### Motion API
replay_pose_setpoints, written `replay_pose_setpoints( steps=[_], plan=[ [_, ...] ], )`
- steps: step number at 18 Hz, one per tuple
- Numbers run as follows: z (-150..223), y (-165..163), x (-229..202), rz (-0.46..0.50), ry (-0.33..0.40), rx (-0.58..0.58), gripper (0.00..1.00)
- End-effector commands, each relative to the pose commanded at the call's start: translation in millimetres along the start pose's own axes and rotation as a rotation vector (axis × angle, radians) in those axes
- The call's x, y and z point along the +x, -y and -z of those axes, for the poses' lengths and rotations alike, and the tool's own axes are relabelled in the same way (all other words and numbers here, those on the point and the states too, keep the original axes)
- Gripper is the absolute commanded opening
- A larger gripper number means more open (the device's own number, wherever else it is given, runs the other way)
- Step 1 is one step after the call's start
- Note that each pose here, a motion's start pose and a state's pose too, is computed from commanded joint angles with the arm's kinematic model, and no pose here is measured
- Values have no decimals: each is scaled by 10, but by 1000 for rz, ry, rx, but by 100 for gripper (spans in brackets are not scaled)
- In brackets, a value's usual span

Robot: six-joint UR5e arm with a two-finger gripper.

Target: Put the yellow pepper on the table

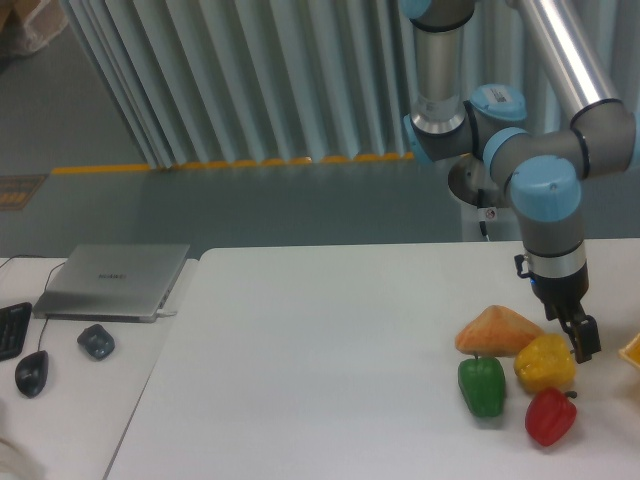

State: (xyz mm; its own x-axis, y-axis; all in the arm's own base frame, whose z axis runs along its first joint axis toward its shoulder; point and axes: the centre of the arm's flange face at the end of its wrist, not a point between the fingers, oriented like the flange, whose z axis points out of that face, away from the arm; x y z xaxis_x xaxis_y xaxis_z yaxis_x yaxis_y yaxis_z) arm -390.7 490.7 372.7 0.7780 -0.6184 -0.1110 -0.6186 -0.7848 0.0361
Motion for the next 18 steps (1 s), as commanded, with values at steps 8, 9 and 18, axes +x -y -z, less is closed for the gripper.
replay_pose_setpoints(
  steps=[8, 9, 18],
  plan=[
    [301, -344, -221, -232, -23, 57, 100],
    [359, -354, -264, -229, -9, 67, 100],
    [446, -364, -379, -229, 6, 63, 100]
  ],
)
